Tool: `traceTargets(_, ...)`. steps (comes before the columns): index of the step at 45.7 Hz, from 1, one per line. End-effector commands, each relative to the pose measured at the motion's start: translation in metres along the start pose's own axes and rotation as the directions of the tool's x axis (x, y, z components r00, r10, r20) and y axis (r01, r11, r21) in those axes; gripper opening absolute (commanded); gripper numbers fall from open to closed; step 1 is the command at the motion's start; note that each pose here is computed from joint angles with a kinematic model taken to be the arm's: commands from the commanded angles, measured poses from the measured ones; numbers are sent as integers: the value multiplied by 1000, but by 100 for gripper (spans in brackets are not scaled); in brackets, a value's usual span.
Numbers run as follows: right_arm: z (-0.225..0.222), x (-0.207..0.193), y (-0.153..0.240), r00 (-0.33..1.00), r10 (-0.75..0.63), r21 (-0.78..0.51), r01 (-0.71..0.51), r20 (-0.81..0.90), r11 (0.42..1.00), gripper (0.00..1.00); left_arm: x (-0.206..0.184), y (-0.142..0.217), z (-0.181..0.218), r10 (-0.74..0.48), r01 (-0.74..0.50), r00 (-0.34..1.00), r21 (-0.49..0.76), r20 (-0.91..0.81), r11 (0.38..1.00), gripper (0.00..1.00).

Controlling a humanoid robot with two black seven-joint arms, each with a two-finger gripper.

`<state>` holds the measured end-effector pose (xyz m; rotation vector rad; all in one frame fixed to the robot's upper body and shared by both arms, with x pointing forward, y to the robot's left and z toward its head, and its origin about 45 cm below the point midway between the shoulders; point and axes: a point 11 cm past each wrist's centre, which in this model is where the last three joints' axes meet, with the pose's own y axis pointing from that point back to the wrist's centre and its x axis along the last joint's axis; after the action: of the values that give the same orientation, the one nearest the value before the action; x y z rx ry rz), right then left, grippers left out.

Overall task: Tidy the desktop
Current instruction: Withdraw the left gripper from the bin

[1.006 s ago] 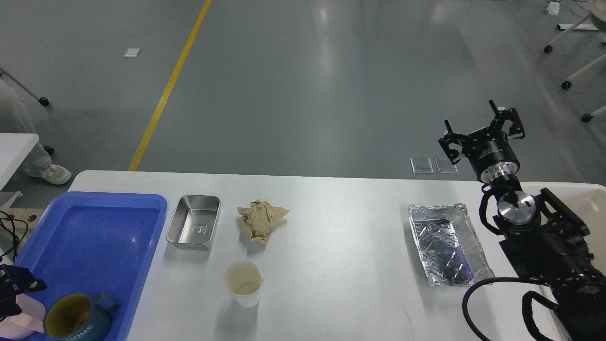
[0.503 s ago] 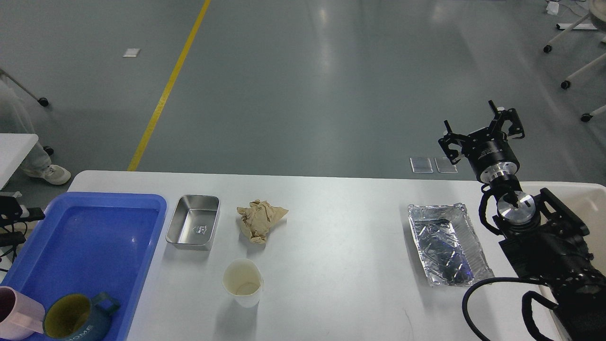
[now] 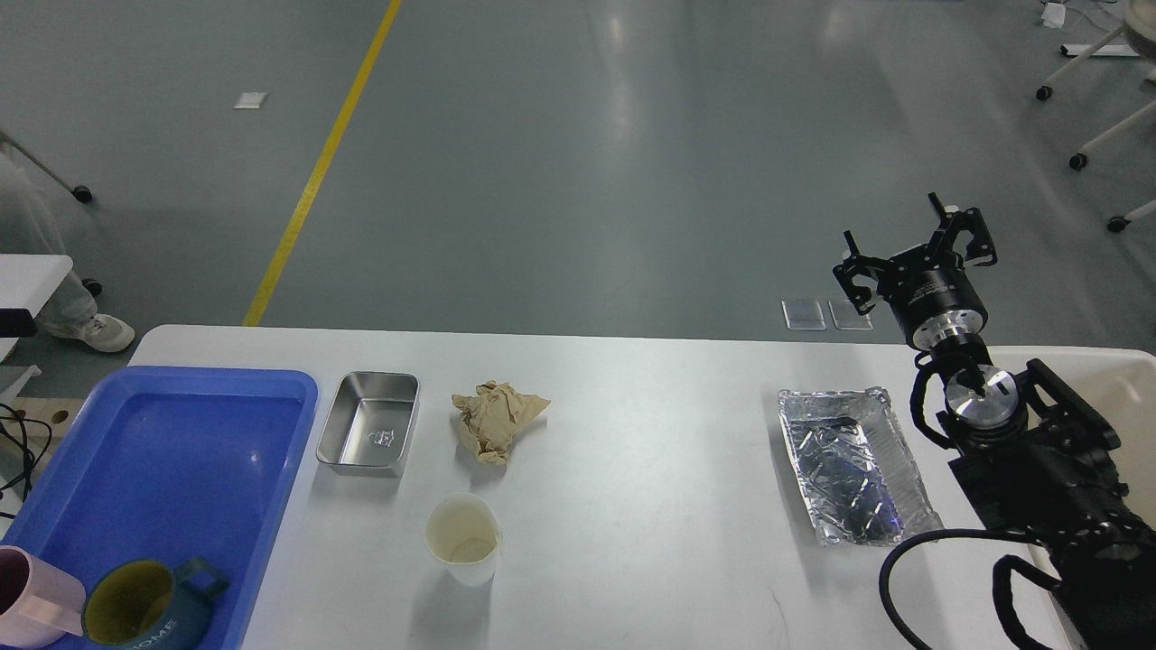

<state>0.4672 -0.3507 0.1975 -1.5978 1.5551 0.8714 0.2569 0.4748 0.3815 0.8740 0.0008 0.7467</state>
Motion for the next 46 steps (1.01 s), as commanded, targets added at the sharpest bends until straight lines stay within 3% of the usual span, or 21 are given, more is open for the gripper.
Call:
traceTargets(1, 0, 0, 0, 1000, 2, 0, -2, 1, 1000, 100, 3, 13, 15, -19, 20, 999, -25, 34, 1000, 66)
traceTargets(26, 1, 1, 0, 1000, 3, -2, -3, 0, 1000, 100, 11, 19, 28, 5, -2, 997, -34, 74, 999, 69)
traceTargets(38, 1, 1, 1, 1000, 4, -2, -4, 0, 1000, 100, 9, -91, -9, 12, -12, 1000, 22, 24, 1000, 68)
traceTargets(46, -1, 2, 1, 1000, 5, -2, -5, -4, 1000, 100, 2, -134, -24, -12, 12, 1000, 32, -6, 999, 68)
